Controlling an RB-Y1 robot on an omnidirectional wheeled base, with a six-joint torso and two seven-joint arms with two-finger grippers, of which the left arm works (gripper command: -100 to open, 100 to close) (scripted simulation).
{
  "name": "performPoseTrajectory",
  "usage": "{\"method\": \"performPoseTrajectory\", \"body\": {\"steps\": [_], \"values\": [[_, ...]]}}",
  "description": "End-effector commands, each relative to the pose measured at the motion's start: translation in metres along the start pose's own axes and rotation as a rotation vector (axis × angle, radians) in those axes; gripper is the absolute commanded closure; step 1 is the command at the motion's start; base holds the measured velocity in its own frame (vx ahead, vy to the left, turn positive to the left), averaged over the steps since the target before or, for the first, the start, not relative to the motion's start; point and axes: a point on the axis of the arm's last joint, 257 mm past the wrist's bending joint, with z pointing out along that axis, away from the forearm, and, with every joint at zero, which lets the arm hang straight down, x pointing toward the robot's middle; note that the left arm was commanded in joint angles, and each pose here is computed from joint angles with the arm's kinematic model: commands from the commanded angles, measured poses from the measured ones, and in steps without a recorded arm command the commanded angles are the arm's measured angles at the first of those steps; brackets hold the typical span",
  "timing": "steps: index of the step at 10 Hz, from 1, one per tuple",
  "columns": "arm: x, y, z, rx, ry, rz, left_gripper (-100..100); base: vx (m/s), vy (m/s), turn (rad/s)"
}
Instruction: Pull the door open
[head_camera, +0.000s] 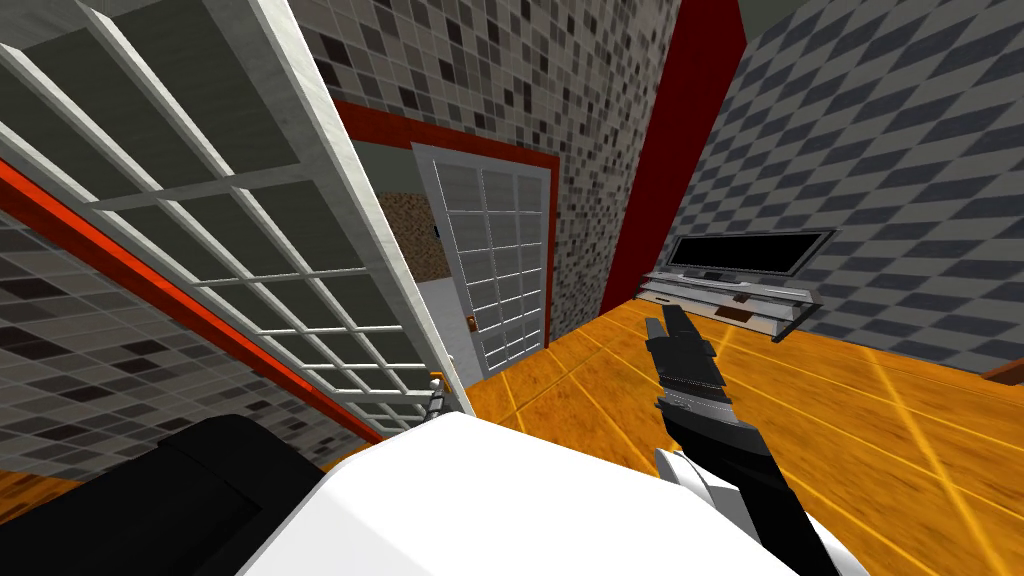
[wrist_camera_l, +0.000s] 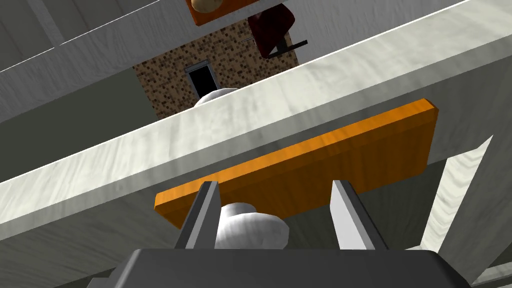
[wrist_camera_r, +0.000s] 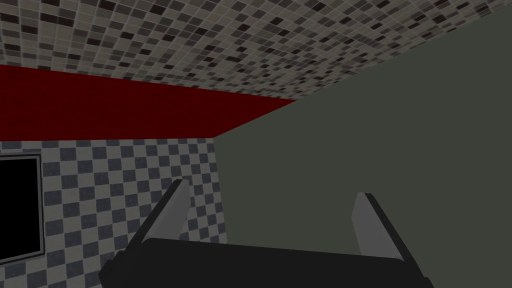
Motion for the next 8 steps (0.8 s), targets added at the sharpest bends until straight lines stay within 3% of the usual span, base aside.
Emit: {"method": "performPoseTrajectory", "body": {"steps": [1,8], "values": [[-0.0173,0.0058,-0.0041,-0.021,-0.021,-0.017,100,-0.051,0.019,-0.034],[-0.0087,-0.0039,0.0054,0.003,-0.001,-0.197,100,-0.053,0.018,-0.045]]}}
